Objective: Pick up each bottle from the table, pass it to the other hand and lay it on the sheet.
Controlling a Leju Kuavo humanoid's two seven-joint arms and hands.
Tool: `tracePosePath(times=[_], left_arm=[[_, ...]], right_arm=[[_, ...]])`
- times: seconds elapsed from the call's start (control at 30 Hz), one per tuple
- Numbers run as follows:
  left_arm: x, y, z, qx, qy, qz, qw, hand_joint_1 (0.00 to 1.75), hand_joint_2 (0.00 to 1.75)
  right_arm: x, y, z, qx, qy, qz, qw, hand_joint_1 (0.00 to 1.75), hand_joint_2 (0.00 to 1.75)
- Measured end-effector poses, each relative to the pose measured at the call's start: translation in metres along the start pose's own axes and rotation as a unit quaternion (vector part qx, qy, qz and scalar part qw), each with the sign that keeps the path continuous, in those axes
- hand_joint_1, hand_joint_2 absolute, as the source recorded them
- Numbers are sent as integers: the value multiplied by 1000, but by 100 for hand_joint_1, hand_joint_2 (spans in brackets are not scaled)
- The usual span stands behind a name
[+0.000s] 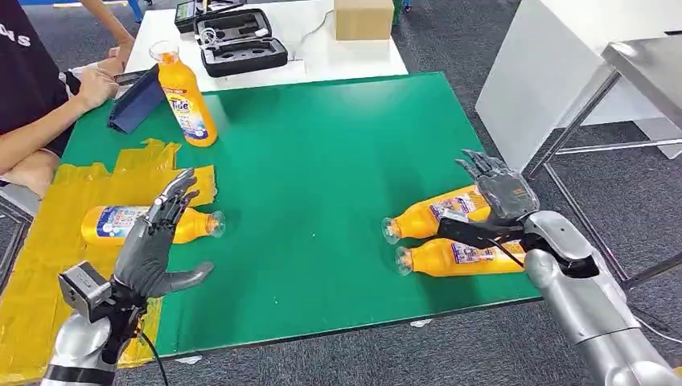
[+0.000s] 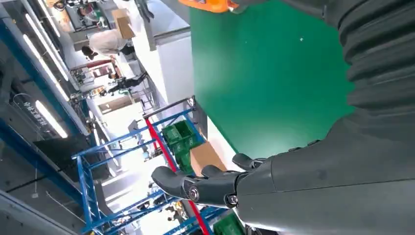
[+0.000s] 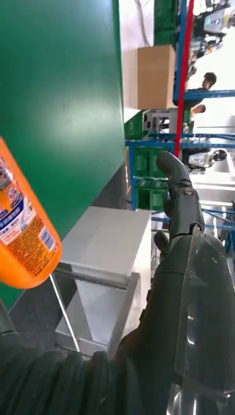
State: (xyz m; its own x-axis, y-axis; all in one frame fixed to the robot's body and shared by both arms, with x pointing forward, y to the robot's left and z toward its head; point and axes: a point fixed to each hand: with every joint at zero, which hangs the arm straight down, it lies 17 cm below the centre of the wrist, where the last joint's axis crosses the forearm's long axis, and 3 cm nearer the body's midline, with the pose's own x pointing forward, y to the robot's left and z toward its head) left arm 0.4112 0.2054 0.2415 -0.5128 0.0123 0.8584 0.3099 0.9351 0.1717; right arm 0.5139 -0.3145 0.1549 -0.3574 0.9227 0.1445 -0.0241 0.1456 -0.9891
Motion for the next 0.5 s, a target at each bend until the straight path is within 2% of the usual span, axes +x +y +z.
tracePosePath(times=[0.33, 0.5], left_arm=[[0, -1, -1, 3, -1, 5, 1000, 0, 175], [-3, -1, -1, 5, 2, 12, 1000, 0, 175]], right_arm=[[-9, 5, 0, 6, 8, 4, 1000, 0, 175], [-22, 7, -5, 1, 29, 42, 999, 0, 175]])
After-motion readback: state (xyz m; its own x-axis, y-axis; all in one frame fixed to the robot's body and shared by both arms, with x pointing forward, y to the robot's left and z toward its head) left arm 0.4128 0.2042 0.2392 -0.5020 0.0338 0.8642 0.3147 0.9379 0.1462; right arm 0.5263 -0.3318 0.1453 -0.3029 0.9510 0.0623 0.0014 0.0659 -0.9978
